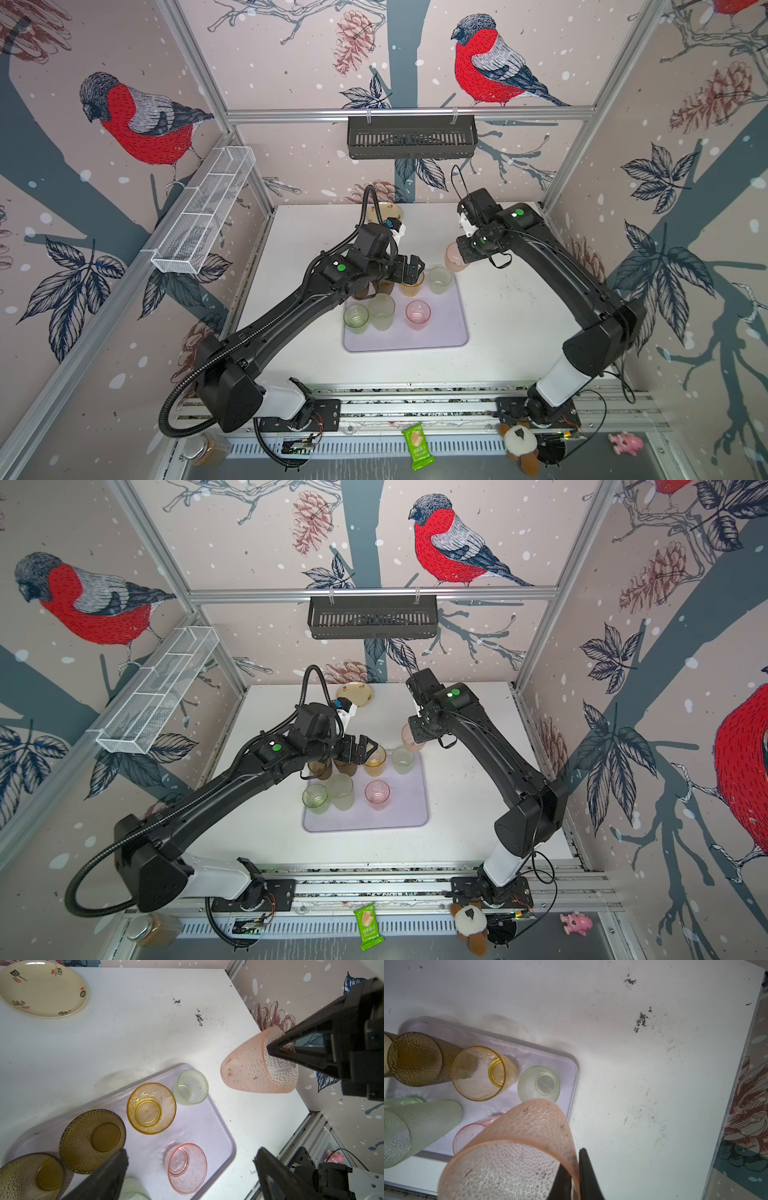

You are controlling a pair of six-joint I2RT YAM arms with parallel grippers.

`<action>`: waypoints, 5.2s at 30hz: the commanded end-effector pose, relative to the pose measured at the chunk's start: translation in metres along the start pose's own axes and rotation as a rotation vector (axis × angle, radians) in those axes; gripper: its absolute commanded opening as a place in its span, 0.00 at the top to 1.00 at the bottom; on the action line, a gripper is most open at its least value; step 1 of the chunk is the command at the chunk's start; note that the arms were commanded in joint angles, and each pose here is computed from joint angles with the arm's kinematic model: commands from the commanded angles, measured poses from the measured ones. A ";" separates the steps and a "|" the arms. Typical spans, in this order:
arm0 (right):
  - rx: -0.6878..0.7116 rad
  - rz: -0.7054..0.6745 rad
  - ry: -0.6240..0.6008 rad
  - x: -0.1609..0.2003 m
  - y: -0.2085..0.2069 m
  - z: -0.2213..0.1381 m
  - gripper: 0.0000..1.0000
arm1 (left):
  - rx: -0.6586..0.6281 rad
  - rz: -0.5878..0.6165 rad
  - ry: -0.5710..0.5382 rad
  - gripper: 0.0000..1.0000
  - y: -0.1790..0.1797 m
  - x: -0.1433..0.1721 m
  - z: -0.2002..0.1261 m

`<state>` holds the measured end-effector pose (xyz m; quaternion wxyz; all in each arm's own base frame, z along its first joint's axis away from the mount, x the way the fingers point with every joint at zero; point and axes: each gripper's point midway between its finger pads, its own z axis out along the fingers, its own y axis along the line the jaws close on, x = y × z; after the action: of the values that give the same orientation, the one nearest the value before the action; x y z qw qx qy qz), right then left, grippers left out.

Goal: Place the glasses into the tray
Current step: Place the glass on the tray, then reset both arms

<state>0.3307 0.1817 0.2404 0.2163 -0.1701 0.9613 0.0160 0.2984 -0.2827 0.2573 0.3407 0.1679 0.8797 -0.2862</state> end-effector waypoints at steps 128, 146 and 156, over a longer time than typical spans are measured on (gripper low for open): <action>-0.107 0.186 -0.144 0.046 0.028 0.051 0.24 | -0.084 -0.010 -0.008 0.04 0.019 0.006 -0.022; 0.021 0.553 -0.581 0.030 -0.106 -0.025 0.01 | -0.187 -0.179 -0.143 0.04 0.086 -0.028 -0.052; 0.216 0.794 -0.671 0.075 -0.207 -0.017 0.01 | -0.439 -0.397 -0.302 0.04 0.191 -0.019 -0.097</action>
<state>0.3256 -0.0202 0.2277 0.4751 0.2207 0.8501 0.0539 0.3504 -0.0996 0.2533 0.4084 -0.0859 0.8892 -0.1875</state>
